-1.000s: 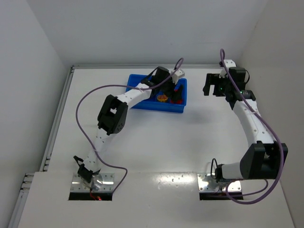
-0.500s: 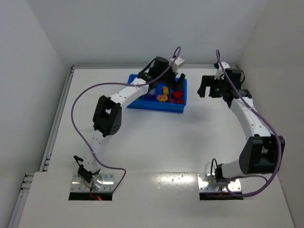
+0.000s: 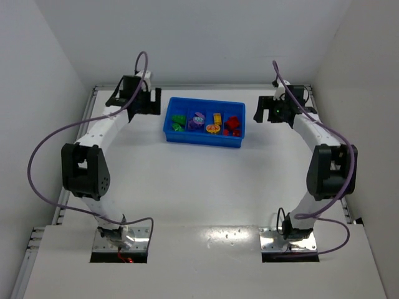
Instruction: Sort the legos into containers by color
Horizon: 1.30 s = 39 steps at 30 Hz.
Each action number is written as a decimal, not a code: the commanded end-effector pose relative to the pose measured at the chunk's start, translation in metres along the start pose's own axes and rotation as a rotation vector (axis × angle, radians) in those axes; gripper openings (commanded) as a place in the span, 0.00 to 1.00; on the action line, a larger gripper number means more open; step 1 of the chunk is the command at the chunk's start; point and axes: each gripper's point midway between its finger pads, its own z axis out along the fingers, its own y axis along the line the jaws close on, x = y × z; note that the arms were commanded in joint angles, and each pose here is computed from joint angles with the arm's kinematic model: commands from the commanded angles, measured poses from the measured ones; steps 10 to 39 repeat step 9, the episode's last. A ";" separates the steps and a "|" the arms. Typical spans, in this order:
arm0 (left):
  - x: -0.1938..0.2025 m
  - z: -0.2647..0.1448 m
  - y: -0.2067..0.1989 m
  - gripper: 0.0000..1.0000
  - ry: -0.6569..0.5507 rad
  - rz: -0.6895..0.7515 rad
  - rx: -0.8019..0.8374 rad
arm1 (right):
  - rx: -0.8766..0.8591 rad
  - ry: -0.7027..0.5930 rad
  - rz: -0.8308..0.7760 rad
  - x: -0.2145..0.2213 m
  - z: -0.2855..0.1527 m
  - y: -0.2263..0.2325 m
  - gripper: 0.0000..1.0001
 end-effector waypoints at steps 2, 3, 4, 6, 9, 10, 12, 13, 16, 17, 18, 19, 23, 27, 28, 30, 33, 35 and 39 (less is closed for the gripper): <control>0.037 -0.018 0.049 1.00 0.074 -0.093 -0.149 | 0.018 -0.088 -0.019 -0.029 0.003 -0.017 0.98; 0.040 -0.022 0.056 1.00 0.075 -0.102 -0.161 | 0.018 -0.080 -0.027 -0.024 0.008 -0.018 0.98; 0.050 -0.023 0.064 1.00 0.088 -0.114 -0.177 | 0.027 -0.079 -0.027 -0.024 0.008 -0.020 0.98; 0.059 -0.020 0.072 1.00 0.097 -0.121 -0.197 | 0.035 -0.062 -0.025 -0.016 0.010 -0.026 0.98; 0.066 -0.017 0.081 1.00 0.107 -0.136 -0.206 | 0.035 -0.062 -0.025 -0.016 0.010 -0.026 0.98; 0.066 -0.017 0.081 1.00 0.107 -0.136 -0.206 | 0.035 -0.062 -0.025 -0.016 0.010 -0.026 0.98; 0.066 -0.017 0.081 1.00 0.107 -0.136 -0.206 | 0.035 -0.062 -0.025 -0.016 0.010 -0.026 0.98; 0.066 -0.017 0.081 1.00 0.107 -0.136 -0.206 | 0.035 -0.062 -0.025 -0.016 0.010 -0.026 0.98; 0.066 -0.017 0.081 1.00 0.107 -0.136 -0.206 | 0.035 -0.062 -0.025 -0.016 0.010 -0.026 0.98; 0.066 -0.017 0.081 1.00 0.107 -0.136 -0.206 | 0.035 -0.062 -0.025 -0.016 0.010 -0.026 0.98; 0.066 -0.017 0.081 1.00 0.107 -0.136 -0.206 | 0.035 -0.062 -0.025 -0.016 0.010 -0.026 0.98; 0.066 -0.017 0.081 1.00 0.107 -0.136 -0.206 | 0.035 -0.062 -0.025 -0.016 0.010 -0.026 0.98; 0.066 -0.017 0.081 1.00 0.107 -0.136 -0.206 | 0.035 -0.062 -0.025 -0.016 0.010 -0.026 0.98; 0.066 -0.017 0.081 1.00 0.107 -0.136 -0.206 | 0.035 -0.062 -0.025 -0.016 0.010 -0.026 0.98; 0.066 -0.017 0.081 1.00 0.107 -0.136 -0.206 | 0.035 -0.062 -0.025 -0.016 0.010 -0.026 0.98; 0.066 -0.017 0.081 1.00 0.107 -0.136 -0.206 | 0.035 -0.062 -0.025 -0.016 0.010 -0.026 0.98; 0.066 -0.017 0.081 1.00 0.107 -0.136 -0.206 | 0.035 -0.062 -0.025 -0.016 0.010 -0.026 0.98; 0.066 -0.017 0.081 1.00 0.107 -0.136 -0.206 | 0.035 -0.062 -0.025 -0.016 0.010 -0.026 0.98; 0.066 -0.017 0.081 1.00 0.107 -0.136 -0.206 | 0.035 -0.062 -0.025 -0.016 0.010 -0.026 0.98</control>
